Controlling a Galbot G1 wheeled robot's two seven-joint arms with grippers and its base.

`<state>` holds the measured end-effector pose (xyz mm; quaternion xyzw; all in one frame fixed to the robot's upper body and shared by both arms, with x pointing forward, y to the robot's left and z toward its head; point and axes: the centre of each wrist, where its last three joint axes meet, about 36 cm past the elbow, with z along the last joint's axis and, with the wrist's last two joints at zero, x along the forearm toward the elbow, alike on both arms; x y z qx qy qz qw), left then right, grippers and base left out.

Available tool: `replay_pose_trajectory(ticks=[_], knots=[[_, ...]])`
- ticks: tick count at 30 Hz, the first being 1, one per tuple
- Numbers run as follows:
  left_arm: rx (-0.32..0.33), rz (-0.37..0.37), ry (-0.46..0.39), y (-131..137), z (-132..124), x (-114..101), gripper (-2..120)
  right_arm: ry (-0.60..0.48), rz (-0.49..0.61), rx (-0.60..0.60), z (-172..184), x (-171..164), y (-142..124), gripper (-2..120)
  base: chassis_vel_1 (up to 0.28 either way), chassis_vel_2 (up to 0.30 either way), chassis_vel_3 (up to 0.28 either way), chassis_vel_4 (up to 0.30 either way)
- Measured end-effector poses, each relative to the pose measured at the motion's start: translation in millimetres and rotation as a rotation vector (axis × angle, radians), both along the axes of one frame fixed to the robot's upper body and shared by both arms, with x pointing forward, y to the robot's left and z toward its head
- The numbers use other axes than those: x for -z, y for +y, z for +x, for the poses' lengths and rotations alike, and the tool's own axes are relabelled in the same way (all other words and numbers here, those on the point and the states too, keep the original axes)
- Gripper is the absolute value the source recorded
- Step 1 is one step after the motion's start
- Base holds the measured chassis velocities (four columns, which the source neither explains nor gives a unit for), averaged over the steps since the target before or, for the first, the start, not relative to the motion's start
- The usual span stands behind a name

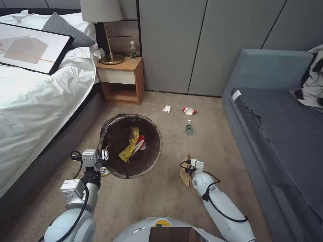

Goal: Pick up the trash bin, then pick up the garbage from the floor and place it into the trash bin.

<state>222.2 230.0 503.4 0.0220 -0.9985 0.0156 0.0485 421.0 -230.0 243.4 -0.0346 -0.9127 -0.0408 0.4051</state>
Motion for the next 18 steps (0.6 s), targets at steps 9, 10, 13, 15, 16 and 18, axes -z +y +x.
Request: replay_pose_trajectory(ticks=[9,10,13,15,16,18], knots=[[0.005,-0.001,0.000,-1,-1,-2,3,-0.256,0.015,-0.137,-29,-113,-6,0,0.000,0.000,0.000,0.000],[0.007,-0.001,0.003,-1,-1,-2,3,-0.285,0.014,-0.152,-32,-125,-6,0,0.000,0.000,0.000,0.000],[0.011,0.001,0.011,0,-1,-2,3,-0.377,0.015,-0.189,-40,-163,-7,0,0.000,0.000,0.000,0.000],[0.010,0.002,0.017,0,-2,-2,3,-0.427,0.032,-0.207,-49,-189,-8,0,0.000,0.000,0.000,0.000],[0.010,0.003,0.020,1,-2,-2,3,-0.452,0.040,-0.216,-56,-204,-8,0,0.000,0.000,0.000,0.000],[0.009,0.003,0.021,1,-2,-2,3,-0.463,0.044,-0.221,-59,-211,-8,0,0.000,0.000,0.000,0.000]])
